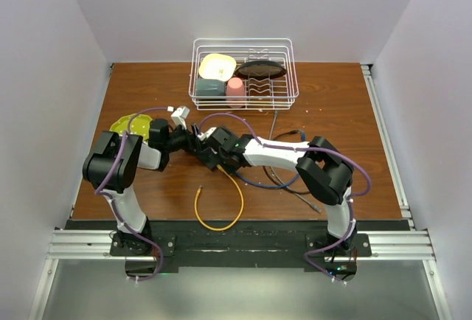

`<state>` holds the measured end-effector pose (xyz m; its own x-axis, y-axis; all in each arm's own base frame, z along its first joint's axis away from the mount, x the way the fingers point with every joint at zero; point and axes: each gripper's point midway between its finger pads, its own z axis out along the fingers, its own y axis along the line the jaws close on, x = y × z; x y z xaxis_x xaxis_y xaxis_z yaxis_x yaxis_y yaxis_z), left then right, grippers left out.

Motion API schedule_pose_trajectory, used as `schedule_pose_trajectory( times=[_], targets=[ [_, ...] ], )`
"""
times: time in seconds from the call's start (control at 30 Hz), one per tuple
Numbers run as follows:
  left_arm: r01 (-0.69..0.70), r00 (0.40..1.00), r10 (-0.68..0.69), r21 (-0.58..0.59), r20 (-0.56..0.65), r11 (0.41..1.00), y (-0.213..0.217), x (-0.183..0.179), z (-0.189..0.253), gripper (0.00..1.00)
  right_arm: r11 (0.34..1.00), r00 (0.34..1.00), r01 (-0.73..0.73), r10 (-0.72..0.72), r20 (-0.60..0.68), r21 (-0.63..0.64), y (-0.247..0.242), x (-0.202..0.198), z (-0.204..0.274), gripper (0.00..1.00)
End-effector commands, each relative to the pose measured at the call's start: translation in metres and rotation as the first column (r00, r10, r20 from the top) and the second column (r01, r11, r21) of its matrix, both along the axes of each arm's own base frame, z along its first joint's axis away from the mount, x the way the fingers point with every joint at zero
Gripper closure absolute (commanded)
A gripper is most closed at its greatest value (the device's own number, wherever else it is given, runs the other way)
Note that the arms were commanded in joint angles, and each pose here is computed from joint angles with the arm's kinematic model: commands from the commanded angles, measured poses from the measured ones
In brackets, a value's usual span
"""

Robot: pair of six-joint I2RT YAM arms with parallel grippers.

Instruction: Insert the plug into the switch port

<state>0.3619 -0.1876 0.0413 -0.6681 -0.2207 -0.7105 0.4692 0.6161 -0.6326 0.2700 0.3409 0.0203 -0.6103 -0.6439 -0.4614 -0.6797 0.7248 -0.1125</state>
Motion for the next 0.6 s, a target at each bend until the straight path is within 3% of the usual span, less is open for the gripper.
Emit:
schedule_pose_trajectory(
  times=[0.0,0.57],
  targets=[
    [0.017,0.999,-0.017,-0.012,0.042,1.000,-0.002,-0.003,0.014,0.33,0.994,0.996,-0.015,0.004,-0.093,-0.110,-0.022,-0.024,-0.014,1.00],
    [0.073,0.996,-0.071,-0.028,0.056,0.997,-0.008,-0.009,0.018,0.42,0.994,0.999,0.021,-0.025,-0.036,-0.109,-0.012,-0.008,-0.013,1.00]
  ],
)
